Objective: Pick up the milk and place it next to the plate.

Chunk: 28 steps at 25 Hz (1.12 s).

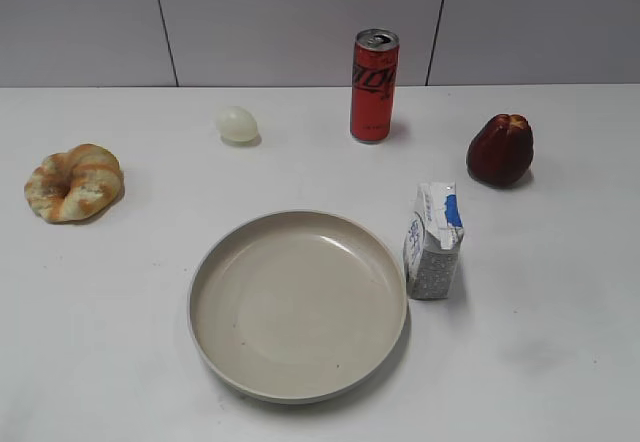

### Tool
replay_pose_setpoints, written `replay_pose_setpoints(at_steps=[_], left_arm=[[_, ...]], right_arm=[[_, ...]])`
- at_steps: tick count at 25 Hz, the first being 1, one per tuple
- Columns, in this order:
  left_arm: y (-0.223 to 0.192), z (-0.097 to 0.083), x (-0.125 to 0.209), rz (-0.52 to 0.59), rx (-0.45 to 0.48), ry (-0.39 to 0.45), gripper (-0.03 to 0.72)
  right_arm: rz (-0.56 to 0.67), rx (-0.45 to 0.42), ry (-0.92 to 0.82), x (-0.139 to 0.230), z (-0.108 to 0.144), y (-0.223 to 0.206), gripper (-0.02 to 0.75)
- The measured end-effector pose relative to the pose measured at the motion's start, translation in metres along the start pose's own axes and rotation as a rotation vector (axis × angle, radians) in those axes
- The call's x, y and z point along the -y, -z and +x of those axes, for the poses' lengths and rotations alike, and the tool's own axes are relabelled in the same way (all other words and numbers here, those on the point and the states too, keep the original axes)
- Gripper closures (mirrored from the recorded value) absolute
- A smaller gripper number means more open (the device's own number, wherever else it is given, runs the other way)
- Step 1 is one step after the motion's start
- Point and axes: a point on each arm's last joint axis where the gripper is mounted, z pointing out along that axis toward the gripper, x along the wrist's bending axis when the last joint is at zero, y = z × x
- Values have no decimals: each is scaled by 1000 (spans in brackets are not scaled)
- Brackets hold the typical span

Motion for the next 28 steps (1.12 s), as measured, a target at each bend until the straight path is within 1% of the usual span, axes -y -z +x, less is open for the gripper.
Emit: replay_pose_setpoints(at_steps=[4,9,17,28], left_arm=[[0,-2,14,-35,8,2,138],[1,-2,15,-46,10,2,157],[3,-2,16,-58,10,2,161],[25,-4,35,-253,-1,-4,161]], right_arm=[[0,0,0,0,0,0,271],[0,0,0,0,0,0,271],[0,0,0,0,0,0,271],[0,0,0,0,0,0,271]])
